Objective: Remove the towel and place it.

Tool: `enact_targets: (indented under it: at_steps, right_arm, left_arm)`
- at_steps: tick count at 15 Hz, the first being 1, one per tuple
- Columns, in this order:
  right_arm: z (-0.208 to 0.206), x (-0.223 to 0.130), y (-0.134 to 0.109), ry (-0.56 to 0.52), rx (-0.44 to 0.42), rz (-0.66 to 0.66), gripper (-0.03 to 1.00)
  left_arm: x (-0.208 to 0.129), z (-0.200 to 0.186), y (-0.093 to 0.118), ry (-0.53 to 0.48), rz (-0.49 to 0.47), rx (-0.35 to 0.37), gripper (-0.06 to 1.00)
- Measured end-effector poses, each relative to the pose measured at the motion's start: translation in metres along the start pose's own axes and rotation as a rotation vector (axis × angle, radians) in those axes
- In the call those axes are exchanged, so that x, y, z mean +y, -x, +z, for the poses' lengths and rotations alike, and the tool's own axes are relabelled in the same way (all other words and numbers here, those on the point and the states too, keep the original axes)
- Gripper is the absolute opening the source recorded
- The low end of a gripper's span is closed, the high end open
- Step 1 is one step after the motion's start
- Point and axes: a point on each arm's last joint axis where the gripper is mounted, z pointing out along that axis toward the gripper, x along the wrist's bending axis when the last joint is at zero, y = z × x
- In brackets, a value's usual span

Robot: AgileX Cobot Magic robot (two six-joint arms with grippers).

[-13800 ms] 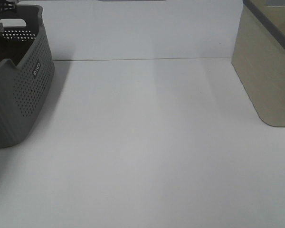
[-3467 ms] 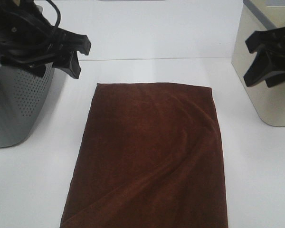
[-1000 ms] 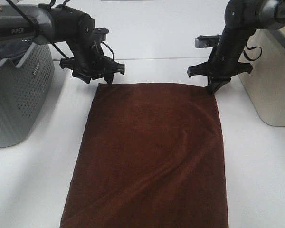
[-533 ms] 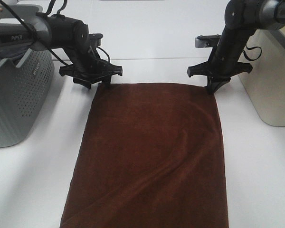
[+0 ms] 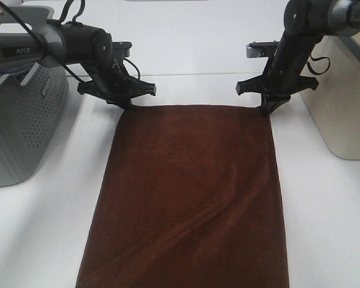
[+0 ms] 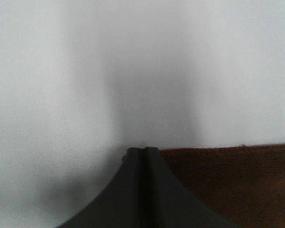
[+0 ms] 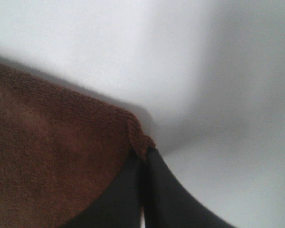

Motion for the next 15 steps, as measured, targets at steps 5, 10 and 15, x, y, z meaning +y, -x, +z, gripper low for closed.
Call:
enact_targets:
  at_steps: [5,10,15]
  right_arm:
    - [-0.023,0.028,-0.002,0.178,0.001,-0.034,0.0]
    - [-0.033,0.045,0.0,0.336,-0.044,-0.114,0.0]
    - [-0.03,0.057,0.001,0.483,-0.072,-0.155,0.0]
  left_arm:
    - [0.014,-0.006,-0.001,0.082,0.074,0.027,0.0]
    - [0.06,-0.035,-0.014,0.307,0.063,0.058,0.0]
    - [0.077,-0.041,-0.025,0.46,0.062,0.024,0.0]
